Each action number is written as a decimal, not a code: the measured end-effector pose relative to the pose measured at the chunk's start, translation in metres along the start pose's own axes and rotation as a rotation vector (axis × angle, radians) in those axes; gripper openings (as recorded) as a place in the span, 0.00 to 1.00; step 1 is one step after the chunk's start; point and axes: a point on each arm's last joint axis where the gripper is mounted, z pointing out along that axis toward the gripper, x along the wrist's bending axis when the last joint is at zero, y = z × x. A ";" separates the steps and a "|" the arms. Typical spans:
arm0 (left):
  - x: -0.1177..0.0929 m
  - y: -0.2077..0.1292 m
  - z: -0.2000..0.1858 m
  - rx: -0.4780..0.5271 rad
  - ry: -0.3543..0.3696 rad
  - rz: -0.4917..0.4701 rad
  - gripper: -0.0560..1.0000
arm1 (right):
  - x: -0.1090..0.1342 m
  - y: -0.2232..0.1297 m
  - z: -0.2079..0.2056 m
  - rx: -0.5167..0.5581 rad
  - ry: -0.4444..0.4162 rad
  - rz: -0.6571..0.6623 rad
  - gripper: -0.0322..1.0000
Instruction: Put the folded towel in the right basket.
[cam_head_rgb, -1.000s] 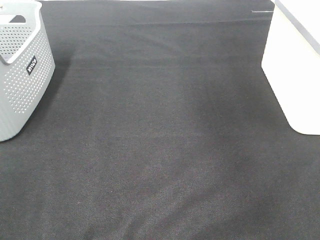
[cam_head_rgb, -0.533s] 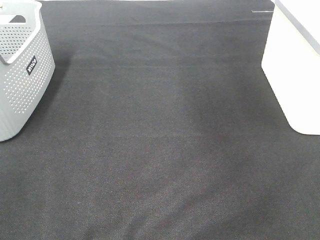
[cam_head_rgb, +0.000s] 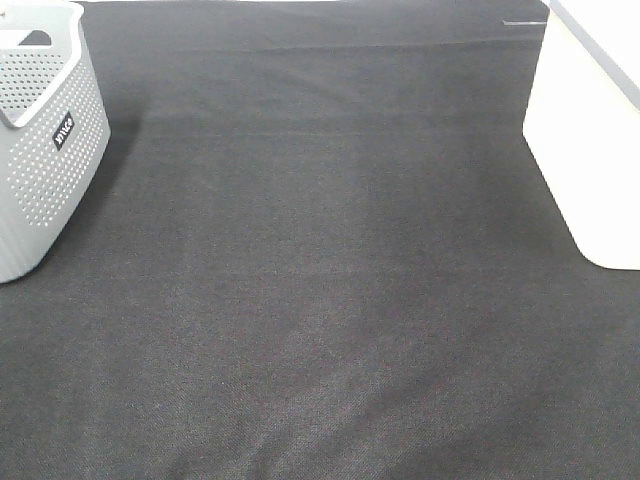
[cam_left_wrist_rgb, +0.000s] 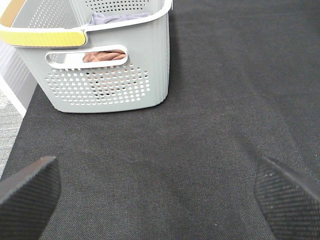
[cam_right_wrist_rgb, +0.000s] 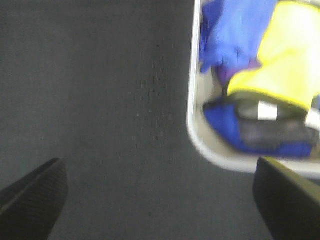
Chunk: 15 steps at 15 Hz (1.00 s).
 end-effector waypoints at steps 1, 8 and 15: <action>0.000 0.000 0.000 0.000 0.000 0.000 0.98 | 0.000 -0.024 -0.008 -0.013 -0.001 0.007 0.96; 0.000 0.000 0.000 0.000 -0.003 -0.002 0.98 | -0.007 -0.143 -0.009 -0.004 -0.010 0.017 0.96; -0.002 0.000 0.000 -0.002 -0.023 -0.014 0.98 | -0.006 -0.250 -0.061 -0.314 -0.006 -0.140 0.96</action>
